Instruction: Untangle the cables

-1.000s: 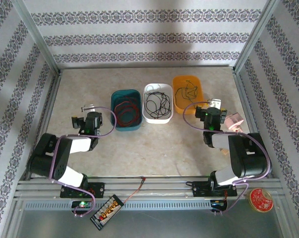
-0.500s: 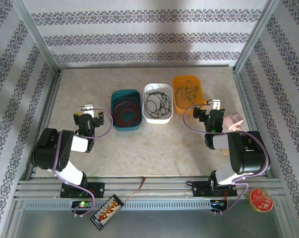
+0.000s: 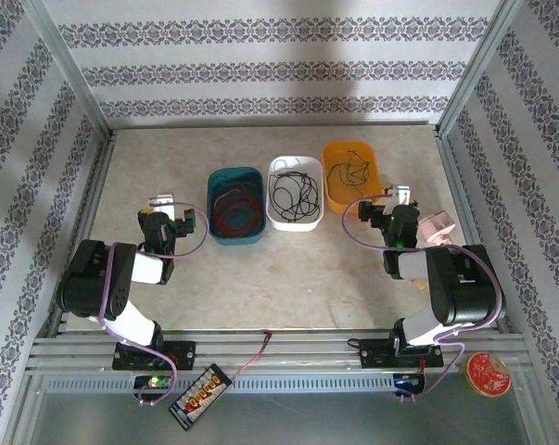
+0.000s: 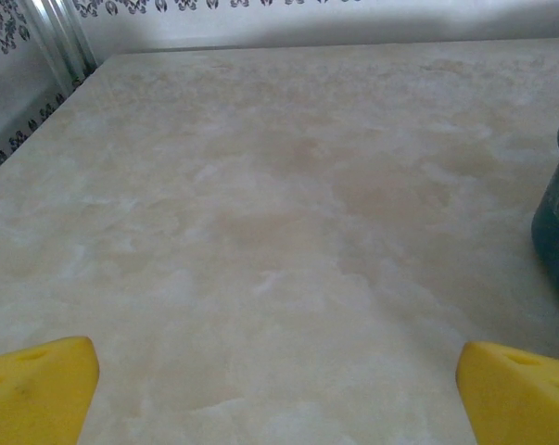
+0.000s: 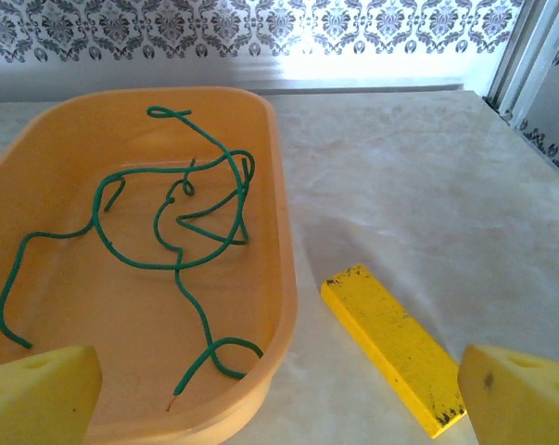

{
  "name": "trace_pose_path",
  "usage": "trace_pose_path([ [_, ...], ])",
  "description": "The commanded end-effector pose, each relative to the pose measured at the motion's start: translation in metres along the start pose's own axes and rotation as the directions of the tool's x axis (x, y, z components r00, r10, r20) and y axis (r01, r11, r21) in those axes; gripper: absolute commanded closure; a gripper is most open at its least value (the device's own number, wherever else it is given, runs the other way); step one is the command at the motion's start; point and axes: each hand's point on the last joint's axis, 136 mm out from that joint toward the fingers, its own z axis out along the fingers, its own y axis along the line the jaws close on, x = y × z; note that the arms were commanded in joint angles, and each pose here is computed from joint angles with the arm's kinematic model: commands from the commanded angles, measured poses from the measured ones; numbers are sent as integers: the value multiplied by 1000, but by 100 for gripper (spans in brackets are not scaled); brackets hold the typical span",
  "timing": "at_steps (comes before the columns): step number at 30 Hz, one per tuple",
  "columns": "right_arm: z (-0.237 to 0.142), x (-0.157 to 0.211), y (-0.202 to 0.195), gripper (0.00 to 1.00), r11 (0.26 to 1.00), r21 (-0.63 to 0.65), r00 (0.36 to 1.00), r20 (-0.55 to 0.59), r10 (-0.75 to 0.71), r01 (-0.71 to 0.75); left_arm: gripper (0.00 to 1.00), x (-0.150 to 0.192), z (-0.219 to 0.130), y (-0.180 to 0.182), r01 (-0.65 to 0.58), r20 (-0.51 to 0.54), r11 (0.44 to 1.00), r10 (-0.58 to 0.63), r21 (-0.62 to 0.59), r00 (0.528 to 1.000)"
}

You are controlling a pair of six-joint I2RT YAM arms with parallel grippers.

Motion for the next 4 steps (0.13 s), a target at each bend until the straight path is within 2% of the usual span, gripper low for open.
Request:
trace_pose_path([
  [1,2,-3,5,2,999,-43,1000,8,-2,2,1,-11,2,3,35,35,999,-35,-2,999],
  [4,1,-3,5,2,999,-49,1000,9,6,-5,1,-11,3,3,35,35,999,-35,-1,999],
])
